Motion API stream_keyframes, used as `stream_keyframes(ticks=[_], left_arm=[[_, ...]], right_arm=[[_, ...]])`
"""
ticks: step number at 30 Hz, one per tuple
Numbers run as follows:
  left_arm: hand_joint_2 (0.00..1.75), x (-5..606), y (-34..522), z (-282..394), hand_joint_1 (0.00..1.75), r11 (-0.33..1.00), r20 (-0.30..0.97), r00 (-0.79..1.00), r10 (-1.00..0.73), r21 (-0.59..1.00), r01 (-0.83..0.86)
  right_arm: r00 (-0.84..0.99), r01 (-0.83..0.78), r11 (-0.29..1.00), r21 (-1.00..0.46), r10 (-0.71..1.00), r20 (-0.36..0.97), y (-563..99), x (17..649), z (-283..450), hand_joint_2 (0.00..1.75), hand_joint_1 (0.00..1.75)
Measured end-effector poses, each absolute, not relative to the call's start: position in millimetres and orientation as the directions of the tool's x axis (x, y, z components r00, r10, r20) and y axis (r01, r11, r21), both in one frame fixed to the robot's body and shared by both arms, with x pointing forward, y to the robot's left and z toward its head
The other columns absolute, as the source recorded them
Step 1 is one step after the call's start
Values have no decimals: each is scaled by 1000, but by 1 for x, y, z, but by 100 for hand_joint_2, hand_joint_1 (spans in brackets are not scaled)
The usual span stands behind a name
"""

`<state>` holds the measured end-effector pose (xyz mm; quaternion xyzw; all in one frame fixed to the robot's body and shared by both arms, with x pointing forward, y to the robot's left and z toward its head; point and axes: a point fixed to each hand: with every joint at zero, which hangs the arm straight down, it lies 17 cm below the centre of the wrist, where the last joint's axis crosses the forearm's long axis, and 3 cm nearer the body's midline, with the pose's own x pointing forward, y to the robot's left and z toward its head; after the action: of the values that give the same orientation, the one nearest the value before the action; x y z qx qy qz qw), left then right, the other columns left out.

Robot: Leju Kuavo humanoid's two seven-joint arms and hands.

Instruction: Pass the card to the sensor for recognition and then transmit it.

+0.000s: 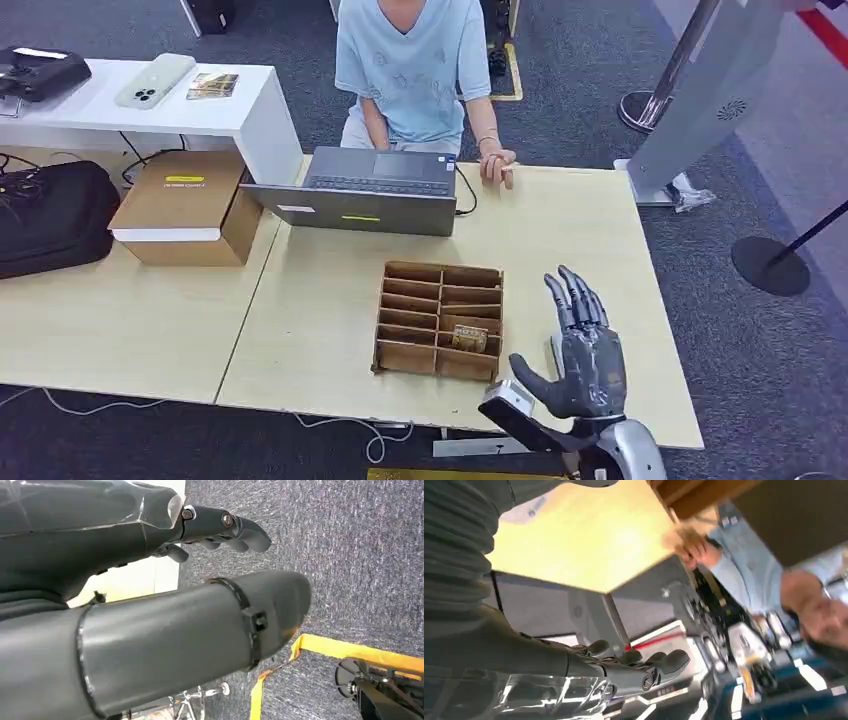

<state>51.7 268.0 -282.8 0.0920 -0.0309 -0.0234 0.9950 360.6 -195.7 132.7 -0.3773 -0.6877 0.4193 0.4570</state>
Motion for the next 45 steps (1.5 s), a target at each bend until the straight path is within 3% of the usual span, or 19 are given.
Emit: stream_keyframes(ticks=[13,45], left_arm=[[0,51,264,-283,0,981,56,995,-82,178,71],[0,50,260,-283,0,979,45,991,-128,163,119]], right_arm=[[-264,32,282,-959,928,264,-166,360,111,175,0],[-182,-67,242,-968,951,250,-163,358,82,175,0]])
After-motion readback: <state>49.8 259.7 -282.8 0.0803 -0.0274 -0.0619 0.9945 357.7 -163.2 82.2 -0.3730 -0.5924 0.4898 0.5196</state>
